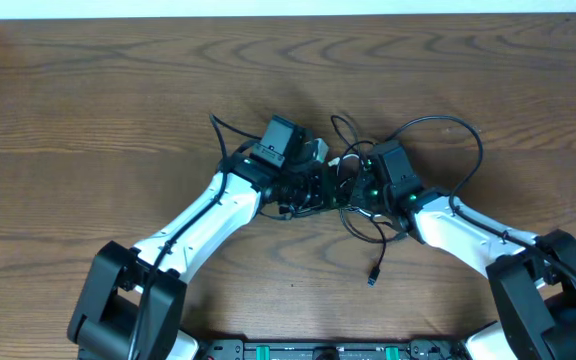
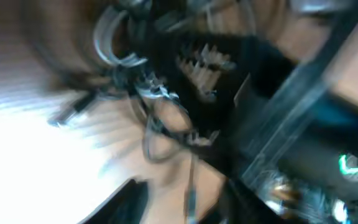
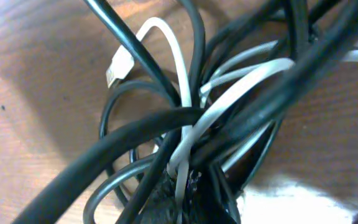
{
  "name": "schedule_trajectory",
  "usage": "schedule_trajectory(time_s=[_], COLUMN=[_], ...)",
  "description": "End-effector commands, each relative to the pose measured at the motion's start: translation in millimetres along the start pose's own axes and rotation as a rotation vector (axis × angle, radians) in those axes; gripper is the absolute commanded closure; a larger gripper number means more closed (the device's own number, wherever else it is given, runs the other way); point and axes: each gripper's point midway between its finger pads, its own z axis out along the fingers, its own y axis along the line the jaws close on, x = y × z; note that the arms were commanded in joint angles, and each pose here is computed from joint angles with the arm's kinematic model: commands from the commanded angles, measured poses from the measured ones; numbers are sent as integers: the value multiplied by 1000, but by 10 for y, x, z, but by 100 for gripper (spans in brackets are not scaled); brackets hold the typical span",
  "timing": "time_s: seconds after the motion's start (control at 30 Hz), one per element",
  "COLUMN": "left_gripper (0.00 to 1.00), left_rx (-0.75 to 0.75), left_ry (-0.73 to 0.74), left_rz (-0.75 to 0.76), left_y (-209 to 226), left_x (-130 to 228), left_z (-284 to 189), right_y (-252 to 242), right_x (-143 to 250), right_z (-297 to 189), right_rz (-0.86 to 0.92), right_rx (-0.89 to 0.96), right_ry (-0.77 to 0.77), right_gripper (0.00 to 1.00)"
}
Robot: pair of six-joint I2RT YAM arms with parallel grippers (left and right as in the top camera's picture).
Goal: Untangle cables
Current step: 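Pull the right gripper rightward with cables, left gripper holding its side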
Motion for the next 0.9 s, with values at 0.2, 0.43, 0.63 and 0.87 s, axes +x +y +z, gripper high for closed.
schedule_trajectory(time_s=[0.2,0.43,0.63,0.87], left_gripper=[88,87,84,75], left_rx=[-100,-106,-105,-108], left_ry=[-274,-310,-311,-316], left_rz=[-122,-115,-114,-113], left_y=[171,170,168,172], left_x=[-569,-641,-645,-653], left_z=[-88,-109,-110,-113], right_y=[-154,401,509,594], right_x=[388,240,228,-44], right_z=[-255,-1247,-1889,-1913], right_rz=[-107,-159,-102,-22], right_rx=[-46,-432,-482,-466], right_ry=[225,191,93,-33], right_gripper=[99,99,99,99])
